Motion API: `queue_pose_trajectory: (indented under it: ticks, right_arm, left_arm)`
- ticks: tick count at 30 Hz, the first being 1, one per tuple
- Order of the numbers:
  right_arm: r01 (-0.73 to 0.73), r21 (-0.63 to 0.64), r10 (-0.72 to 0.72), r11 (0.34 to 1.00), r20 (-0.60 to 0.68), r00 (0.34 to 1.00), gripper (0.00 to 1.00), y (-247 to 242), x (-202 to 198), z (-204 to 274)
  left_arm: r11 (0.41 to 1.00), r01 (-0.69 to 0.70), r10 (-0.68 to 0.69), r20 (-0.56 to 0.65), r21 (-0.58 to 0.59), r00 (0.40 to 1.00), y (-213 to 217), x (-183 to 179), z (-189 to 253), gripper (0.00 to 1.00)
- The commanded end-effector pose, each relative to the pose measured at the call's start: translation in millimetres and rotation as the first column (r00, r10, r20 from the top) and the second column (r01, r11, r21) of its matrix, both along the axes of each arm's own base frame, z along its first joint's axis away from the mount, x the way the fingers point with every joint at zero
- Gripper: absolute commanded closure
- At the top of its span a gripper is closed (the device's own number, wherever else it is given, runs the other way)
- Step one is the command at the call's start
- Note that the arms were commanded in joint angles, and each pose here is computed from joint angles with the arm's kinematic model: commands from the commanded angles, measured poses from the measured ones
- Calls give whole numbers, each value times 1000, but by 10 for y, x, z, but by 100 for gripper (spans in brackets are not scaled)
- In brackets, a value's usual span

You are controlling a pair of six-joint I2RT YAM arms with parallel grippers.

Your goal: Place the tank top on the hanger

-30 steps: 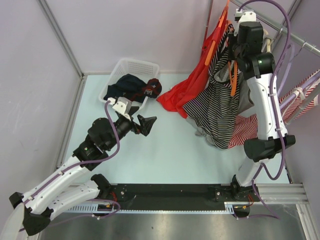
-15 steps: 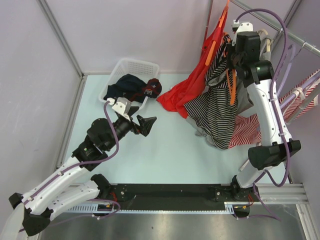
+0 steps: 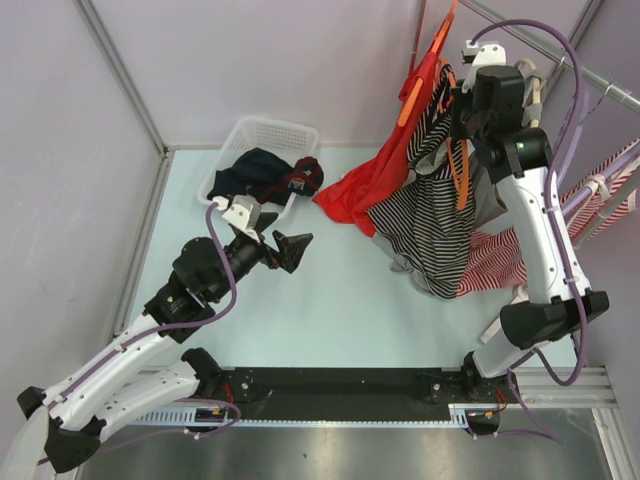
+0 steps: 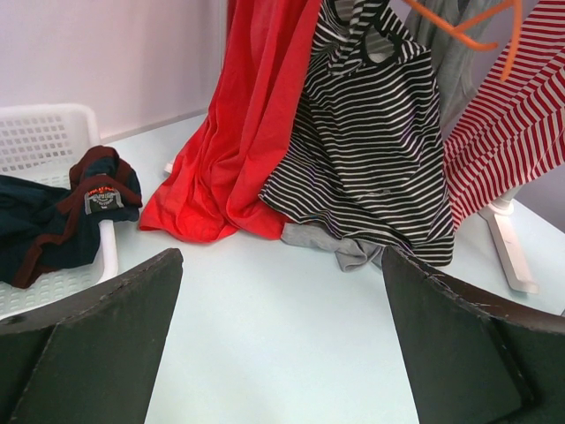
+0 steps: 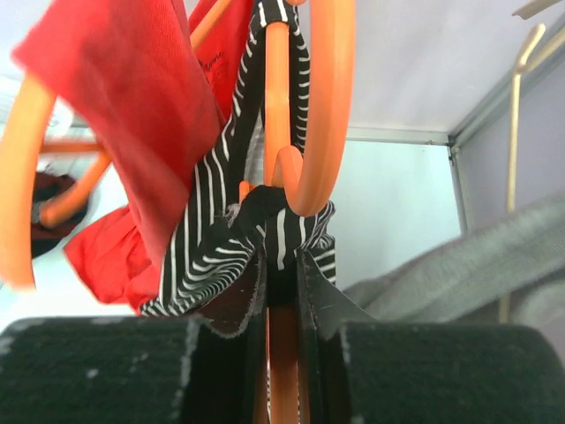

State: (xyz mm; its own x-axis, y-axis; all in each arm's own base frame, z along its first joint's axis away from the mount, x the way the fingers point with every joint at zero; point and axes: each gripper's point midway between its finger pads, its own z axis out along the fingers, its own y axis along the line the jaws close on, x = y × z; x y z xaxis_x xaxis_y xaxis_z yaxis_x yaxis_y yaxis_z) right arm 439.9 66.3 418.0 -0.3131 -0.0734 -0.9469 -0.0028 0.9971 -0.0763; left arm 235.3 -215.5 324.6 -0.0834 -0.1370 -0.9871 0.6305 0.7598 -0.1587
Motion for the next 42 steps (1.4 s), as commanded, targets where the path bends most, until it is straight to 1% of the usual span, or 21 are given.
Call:
queue_pose_trajectory:
  ticks: [1,7,14,15,17,18,20,21,22,24,29,35,38,42]
  right_arm:
    - [-57,36,49,998,193,980,100,-76,-267,646]
    - [-58,9,55,998,205,977,100,-205,-332,708]
    - [-70,39,55,997,300,952,100,-187,-400,1081]
    - [-63,48,44,997,326,944,100,-205,-420,1199]
    - [-43,57,23,997,312,950,100,-209,-311,1182]
    - [-37,61,14,997,339,941,100,-222,-306,1307]
    - [-7,56,-10,998,306,952,100,-236,-116,1199]
    - [-5,65,-18,998,340,940,100,-243,-143,1354]
    - [11,63,-30,998,311,950,100,-241,14,1233]
    - [16,74,-38,997,307,951,100,-219,83,1222]
    - [51,110,-84,993,317,945,100,-224,277,1176]
    - [92,130,-133,987,355,925,100,-285,327,1263]
    - [106,138,-152,985,378,913,100,-333,290,1344]
    - [103,144,-153,984,398,905,100,-355,273,1419]
  left_arm:
    - [999,15,-14,7,-39,1000,-31,2,68,1]
    - [998,42,-41,11,-57,999,-48,-55,120,1]
    - [997,6,-1,68,-78,998,109,-112,293,1]
    - [997,11,-6,66,-79,998,99,-115,289,0]
    - [996,34,-30,58,-82,998,61,-137,281,0]
    - [996,42,-38,56,-84,998,49,-145,284,0]
    - [994,55,-51,51,-89,997,28,-160,284,1]
    - [994,57,-52,50,-92,997,25,-163,284,1]
    - [994,57,-53,47,-95,998,26,-166,282,1]
    - [992,82,-77,47,-100,996,-7,-198,286,0]
    - [991,87,-83,43,-104,996,-18,-202,282,1]
    - [991,85,-81,45,-99,996,-16,-198,275,1]
    - [992,81,-76,49,-102,996,-5,-197,287,1]
    - [991,88,-84,43,-102,996,-24,-199,270,0]
